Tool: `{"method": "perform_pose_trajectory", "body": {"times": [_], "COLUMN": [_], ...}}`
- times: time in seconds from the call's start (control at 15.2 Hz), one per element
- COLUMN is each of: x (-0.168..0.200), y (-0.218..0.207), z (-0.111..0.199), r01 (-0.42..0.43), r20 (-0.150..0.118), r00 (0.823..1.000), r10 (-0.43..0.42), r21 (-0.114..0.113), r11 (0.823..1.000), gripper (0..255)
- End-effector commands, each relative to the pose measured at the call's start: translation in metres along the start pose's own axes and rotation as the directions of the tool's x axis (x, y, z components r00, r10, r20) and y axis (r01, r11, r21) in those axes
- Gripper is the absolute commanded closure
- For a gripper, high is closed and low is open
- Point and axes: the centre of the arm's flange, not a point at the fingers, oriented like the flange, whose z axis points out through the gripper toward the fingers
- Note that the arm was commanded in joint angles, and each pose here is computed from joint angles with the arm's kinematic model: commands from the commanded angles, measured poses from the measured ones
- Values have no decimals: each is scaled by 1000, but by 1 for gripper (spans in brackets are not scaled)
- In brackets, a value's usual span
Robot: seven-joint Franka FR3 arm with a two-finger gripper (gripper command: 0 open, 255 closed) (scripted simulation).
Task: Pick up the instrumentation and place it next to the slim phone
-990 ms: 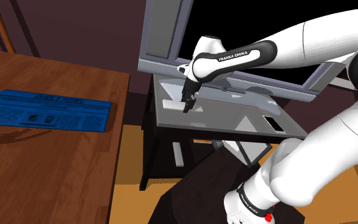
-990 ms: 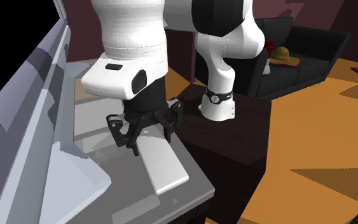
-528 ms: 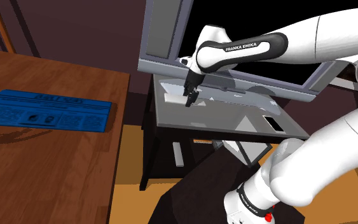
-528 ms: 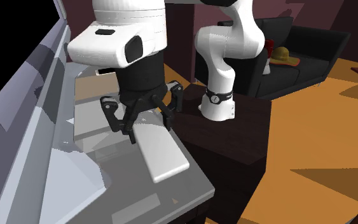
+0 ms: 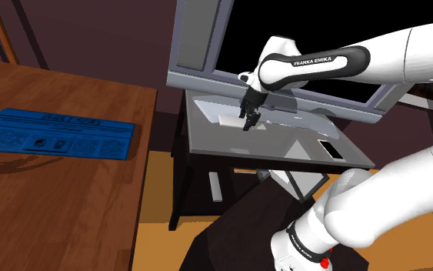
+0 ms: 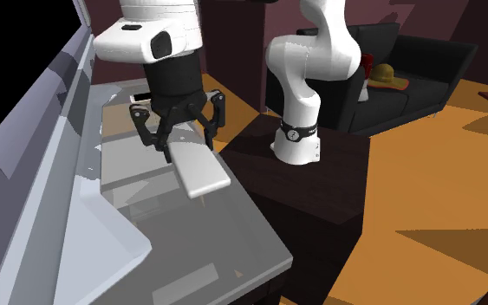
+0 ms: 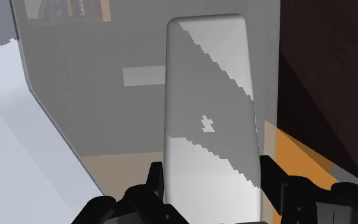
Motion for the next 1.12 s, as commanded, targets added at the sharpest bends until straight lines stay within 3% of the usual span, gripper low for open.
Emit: {"method": "perform_pose_trajectory", "body": {"times": [0.0,1.06], "x": [-25,-236], "y": [-1,-2], "z": [-2,-5], "r01": [1,1], "r20": [0,0], "r00": [1000,1000], "r10": [-1,-1], "r21": [0,0], "r11": [1000,1000], "gripper": [255,255]}}
